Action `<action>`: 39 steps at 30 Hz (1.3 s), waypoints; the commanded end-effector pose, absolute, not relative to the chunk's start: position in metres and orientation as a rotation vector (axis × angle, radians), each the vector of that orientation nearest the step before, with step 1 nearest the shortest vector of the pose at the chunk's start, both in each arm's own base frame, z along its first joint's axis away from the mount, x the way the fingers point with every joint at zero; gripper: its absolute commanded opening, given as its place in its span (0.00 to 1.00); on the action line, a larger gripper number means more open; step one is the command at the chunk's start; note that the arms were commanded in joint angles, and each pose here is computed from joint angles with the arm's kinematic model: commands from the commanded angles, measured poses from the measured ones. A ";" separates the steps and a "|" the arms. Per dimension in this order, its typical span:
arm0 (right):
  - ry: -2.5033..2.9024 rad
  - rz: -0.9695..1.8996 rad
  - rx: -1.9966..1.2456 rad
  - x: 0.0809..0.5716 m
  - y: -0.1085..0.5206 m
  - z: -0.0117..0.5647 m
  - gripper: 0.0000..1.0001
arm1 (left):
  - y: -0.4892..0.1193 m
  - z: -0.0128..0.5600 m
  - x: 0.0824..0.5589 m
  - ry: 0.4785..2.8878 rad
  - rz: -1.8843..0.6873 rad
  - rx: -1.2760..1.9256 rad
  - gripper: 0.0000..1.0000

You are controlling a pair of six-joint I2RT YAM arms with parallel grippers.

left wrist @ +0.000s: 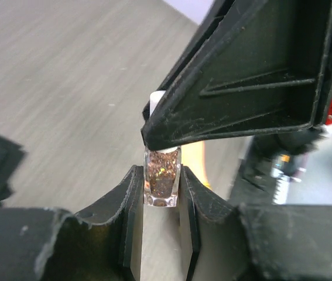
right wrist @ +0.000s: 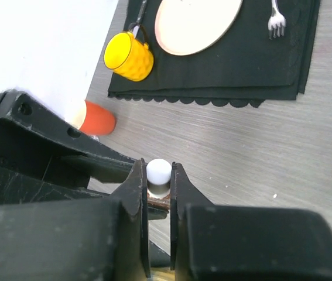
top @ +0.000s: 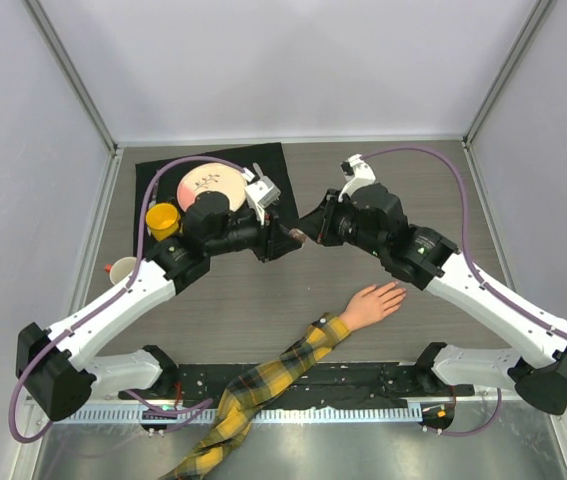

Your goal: Paint the nails

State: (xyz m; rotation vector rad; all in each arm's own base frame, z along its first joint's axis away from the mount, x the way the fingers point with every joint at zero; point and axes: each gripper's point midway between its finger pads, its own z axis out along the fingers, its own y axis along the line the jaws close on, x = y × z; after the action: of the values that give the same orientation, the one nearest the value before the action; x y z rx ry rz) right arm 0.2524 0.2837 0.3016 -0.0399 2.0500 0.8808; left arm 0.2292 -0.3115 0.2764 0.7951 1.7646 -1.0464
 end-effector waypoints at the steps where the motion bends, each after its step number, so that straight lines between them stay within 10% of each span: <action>1: 1.763 1.134 -0.745 0.181 0.312 0.337 0.01 | -0.326 0.332 0.175 1.543 -1.354 0.966 0.00; 6: 1.586 1.320 -1.021 0.131 0.310 0.318 0.01 | -0.313 0.378 0.104 1.242 -1.743 1.093 0.00; 15: 1.545 1.338 -0.806 0.142 0.304 0.348 0.02 | -0.312 0.367 0.144 1.360 -1.433 1.004 0.00; 18: 1.661 1.166 -0.573 0.176 0.285 0.353 0.39 | -0.306 0.357 0.171 1.456 -1.243 0.944 0.00; 25: 1.763 1.112 -0.373 0.195 0.278 0.373 0.60 | -0.297 0.341 0.192 1.526 -1.080 0.930 0.00; 39: 1.817 0.902 -0.397 0.215 0.305 0.366 0.44 | -0.300 0.333 0.192 1.561 -1.087 0.943 0.00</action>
State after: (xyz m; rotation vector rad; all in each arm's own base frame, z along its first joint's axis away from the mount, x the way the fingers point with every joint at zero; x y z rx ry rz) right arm 0.2080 0.3023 0.3490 -0.4056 1.8626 0.9776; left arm 0.1889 -0.2987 0.3139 0.9377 1.6227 -1.1044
